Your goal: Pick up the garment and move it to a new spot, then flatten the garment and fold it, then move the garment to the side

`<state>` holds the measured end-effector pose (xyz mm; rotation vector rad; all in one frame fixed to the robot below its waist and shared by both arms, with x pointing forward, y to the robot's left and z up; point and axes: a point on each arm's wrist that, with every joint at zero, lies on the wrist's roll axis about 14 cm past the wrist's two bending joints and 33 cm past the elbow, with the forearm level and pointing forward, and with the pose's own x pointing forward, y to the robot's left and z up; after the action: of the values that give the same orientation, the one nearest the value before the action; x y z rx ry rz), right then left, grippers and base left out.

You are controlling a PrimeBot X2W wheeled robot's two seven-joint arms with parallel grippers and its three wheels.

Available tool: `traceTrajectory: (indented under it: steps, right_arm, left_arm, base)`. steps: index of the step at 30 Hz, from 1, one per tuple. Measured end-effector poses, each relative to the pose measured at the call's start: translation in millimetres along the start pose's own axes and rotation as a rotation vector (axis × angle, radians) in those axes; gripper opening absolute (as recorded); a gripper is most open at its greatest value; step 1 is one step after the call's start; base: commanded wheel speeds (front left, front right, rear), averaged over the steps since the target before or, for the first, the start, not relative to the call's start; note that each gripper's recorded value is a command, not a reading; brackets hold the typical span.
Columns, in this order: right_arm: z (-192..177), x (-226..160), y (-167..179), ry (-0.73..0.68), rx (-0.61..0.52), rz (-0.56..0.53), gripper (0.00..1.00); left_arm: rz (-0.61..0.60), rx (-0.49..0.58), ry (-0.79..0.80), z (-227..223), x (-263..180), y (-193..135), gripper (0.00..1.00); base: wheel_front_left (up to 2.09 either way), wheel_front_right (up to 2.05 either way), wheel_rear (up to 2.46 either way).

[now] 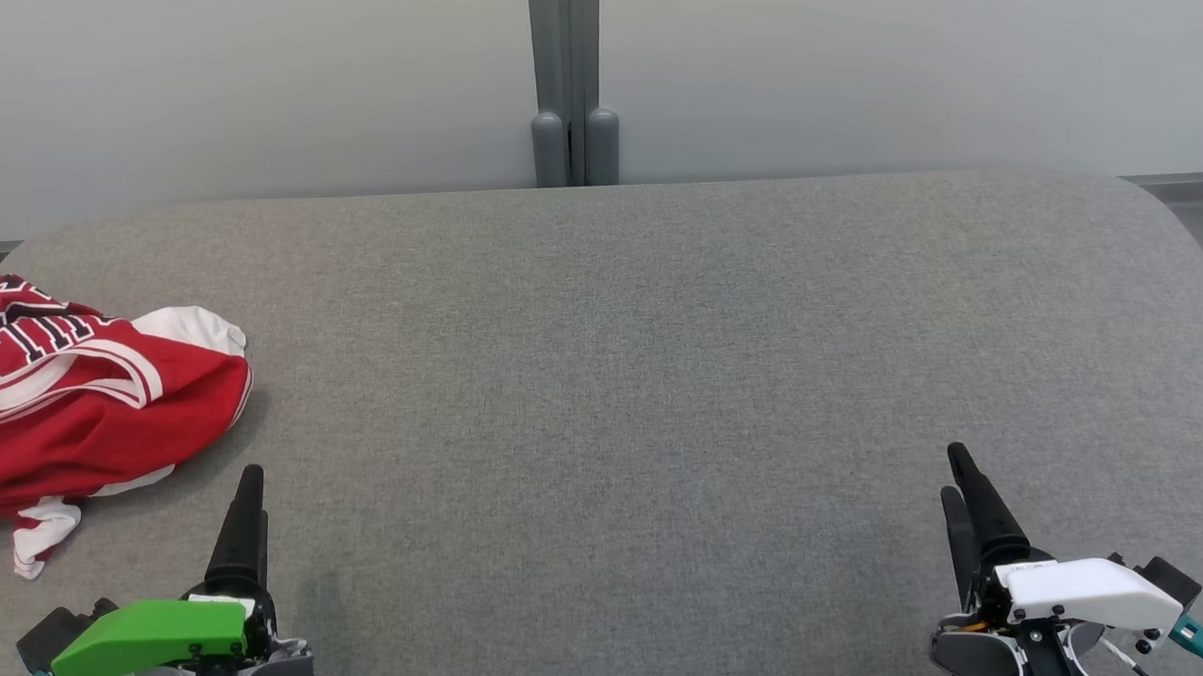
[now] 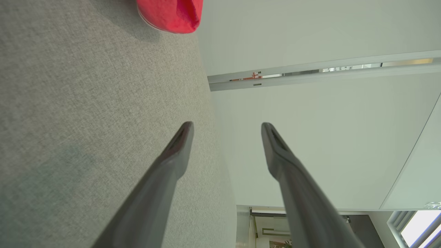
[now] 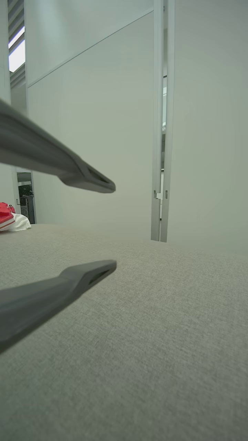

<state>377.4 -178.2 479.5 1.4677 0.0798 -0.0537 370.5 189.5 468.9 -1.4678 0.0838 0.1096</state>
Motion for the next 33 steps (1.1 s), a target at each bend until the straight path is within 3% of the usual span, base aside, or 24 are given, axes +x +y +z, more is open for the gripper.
traceTrajectory:
  steps: [24, 33]
  right_arm:
    - [-8.2, 2.7, 13.9, 0.009, -0.613, 0.055, 1.00]
    - [-16.3, 1.3, 14.1, 0.024, -0.744, 0.073, 1.00]
  left_arm:
    - [0.022, 0.692, 0.043, -14.1, -4.1, 2.4, 1.00]
    - [0.002, 0.832, 0.034, -16.9, -4.2, -1.7, 1.00]
  base:
    - [0.00, 0.00, 0.00]
    - [0.00, 0.00, 0.00]
